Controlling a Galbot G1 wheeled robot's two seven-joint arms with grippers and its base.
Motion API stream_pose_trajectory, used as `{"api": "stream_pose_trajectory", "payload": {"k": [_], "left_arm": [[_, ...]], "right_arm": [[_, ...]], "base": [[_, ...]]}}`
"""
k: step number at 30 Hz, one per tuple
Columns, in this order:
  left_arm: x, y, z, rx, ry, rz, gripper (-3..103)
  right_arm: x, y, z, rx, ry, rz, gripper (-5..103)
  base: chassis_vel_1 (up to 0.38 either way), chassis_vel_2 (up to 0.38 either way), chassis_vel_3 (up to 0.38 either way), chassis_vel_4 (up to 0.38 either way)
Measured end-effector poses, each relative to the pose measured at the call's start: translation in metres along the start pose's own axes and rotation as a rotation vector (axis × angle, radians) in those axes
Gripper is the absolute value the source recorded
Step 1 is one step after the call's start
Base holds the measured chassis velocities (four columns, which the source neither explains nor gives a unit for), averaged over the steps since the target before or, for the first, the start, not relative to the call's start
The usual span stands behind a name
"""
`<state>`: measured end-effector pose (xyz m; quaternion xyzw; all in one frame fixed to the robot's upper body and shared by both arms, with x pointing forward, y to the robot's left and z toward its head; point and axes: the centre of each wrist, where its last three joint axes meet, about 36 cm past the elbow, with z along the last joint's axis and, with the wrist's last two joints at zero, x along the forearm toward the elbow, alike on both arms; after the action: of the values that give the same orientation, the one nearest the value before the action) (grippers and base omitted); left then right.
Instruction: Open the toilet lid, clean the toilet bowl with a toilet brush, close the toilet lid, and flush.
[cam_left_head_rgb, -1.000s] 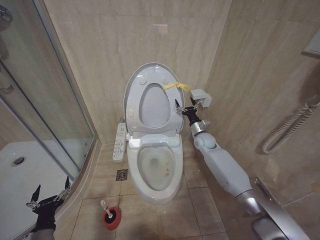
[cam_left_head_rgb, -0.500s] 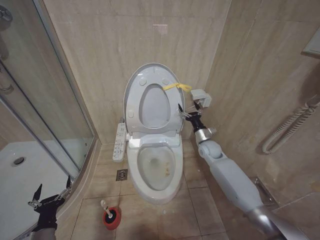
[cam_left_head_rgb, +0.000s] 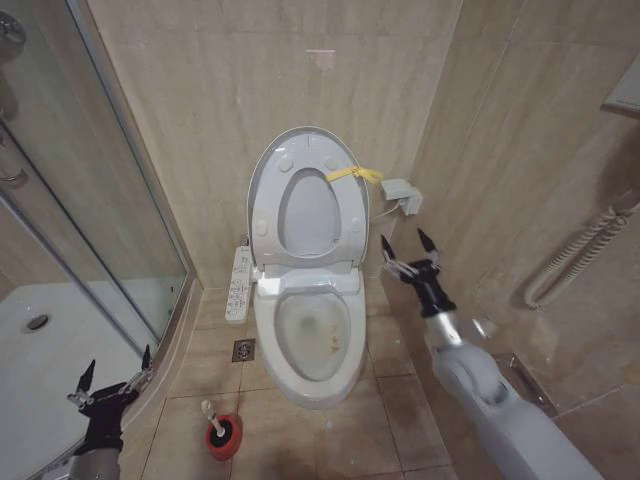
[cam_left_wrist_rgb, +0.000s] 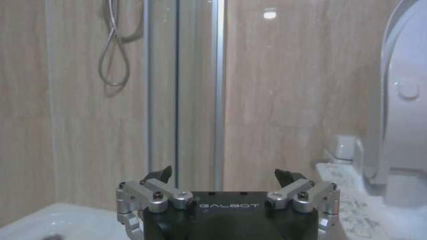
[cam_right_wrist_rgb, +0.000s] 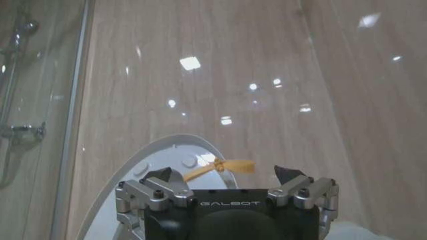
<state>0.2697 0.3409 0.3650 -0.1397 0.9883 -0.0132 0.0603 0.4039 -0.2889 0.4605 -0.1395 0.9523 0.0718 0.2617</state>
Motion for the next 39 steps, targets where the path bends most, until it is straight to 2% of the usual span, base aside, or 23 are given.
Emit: {"api": "stream_pose_trajectory", "payload": {"k": [1, 4, 5, 9, 12, 17, 19, 22, 23, 25, 26, 28, 30, 31, 32, 33, 34, 36, 39], "left_arm": [[0.000, 0.000, 0.000, 0.000, 0.000, 0.000, 100], [-0.003, -0.011, 0.001, 0.021, -0.009, 0.023, 100], [-0.003, -0.011, 0.001, 0.021, -0.009, 0.023, 100], [-0.006, -0.021, 0.002, 0.043, -0.025, 0.044, 100], [-0.005, -0.029, 0.001, 0.061, -0.032, 0.060, 100], [0.001, -0.044, -0.001, 0.094, -0.038, 0.101, 100], [0.002, -0.046, -0.001, 0.097, -0.039, 0.108, 100], [0.010, -0.048, -0.006, 0.117, -0.071, 0.168, 100], [0.010, -0.048, -0.006, 0.117, -0.071, 0.168, 100], [0.017, -0.044, -0.006, 0.117, -0.100, 0.216, 100], [0.022, -0.038, -0.004, 0.114, -0.137, 0.273, 100], [0.023, -0.034, -0.003, 0.110, -0.155, 0.301, 100], [0.024, -0.013, 0.006, 0.070, -0.239, 0.441, 100], [0.024, -0.013, 0.006, 0.070, -0.239, 0.441, 100], [0.024, -0.003, 0.011, 0.046, -0.261, 0.494, 100], [0.025, 0.010, 0.020, 0.013, -0.267, 0.535, 100], [0.025, 0.010, 0.020, 0.013, -0.267, 0.535, 100], [0.031, 0.032, 0.044, -0.025, -0.225, 0.540, 100], [0.036, 0.046, 0.065, -0.043, -0.186, 0.533, 100]], "right_arm": [[0.000, 0.000, 0.000, 0.000, 0.000, 0.000, 100], [0.048, 0.009, -0.020, -0.007, 0.054, 0.073, 100], [0.048, 0.009, -0.020, -0.007, 0.054, 0.073, 100], [0.095, 0.026, -0.040, -0.016, 0.099, 0.159, 100], [0.112, 0.036, -0.048, -0.010, 0.110, 0.206, 100], [0.125, 0.044, -0.048, 0.031, 0.085, 0.261, 100], [0.126, 0.043, -0.045, 0.044, 0.079, 0.263, 100], [0.127, 0.042, -0.032, 0.074, 0.049, 0.280, 100], [0.127, 0.042, -0.032, 0.074, 0.049, 0.280, 100], [0.124, 0.044, -0.026, 0.074, 0.034, 0.289, 100], [0.120, 0.044, -0.021, 0.087, 0.018, 0.291, 100], [0.118, 0.043, -0.019, 0.094, 0.011, 0.289, 100], [0.111, 0.044, -0.011, 0.111, -0.017, 0.282, 100], [0.111, 0.044, -0.011, 0.111, -0.017, 0.282, 100], [0.109, 0.047, -0.007, 0.104, -0.026, 0.279, 100], [0.104, 0.051, -0.003, 0.088, -0.037, 0.280, 100], [0.104, 0.051, -0.003, 0.088, -0.037, 0.280, 100], [0.097, 0.060, 0.005, 0.057, -0.049, 0.281, 100], [0.093, 0.062, 0.011, 0.046, -0.053, 0.279, 100]], "base": [[0.000, 0.000, 0.000, 0.000], [0.000, 0.000, 0.000, 0.000], [0.000, 0.000, 0.000, 0.000], [0.000, 0.000, 0.000, 0.000], [0.000, 0.000, 0.000, 0.000], [0.000, 0.000, 0.000, 0.000], [0.000, 0.000, 0.000, 0.000], [0.000, 0.000, 0.000, 0.000], [0.000, 0.000, 0.000, 0.000], [0.000, 0.000, 0.000, 0.000], [0.000, 0.000, 0.000, 0.000], [0.000, 0.000, 0.000, 0.000], [0.000, 0.000, 0.000, 0.000], [0.000, 0.000, 0.000, 0.000], [0.000, 0.000, 0.000, 0.000], [0.000, 0.000, 0.000, 0.000], [0.000, 0.000, 0.000, 0.000], [0.000, 0.000, 0.000, 0.000], [0.000, 0.000, 0.000, 0.000]]}}
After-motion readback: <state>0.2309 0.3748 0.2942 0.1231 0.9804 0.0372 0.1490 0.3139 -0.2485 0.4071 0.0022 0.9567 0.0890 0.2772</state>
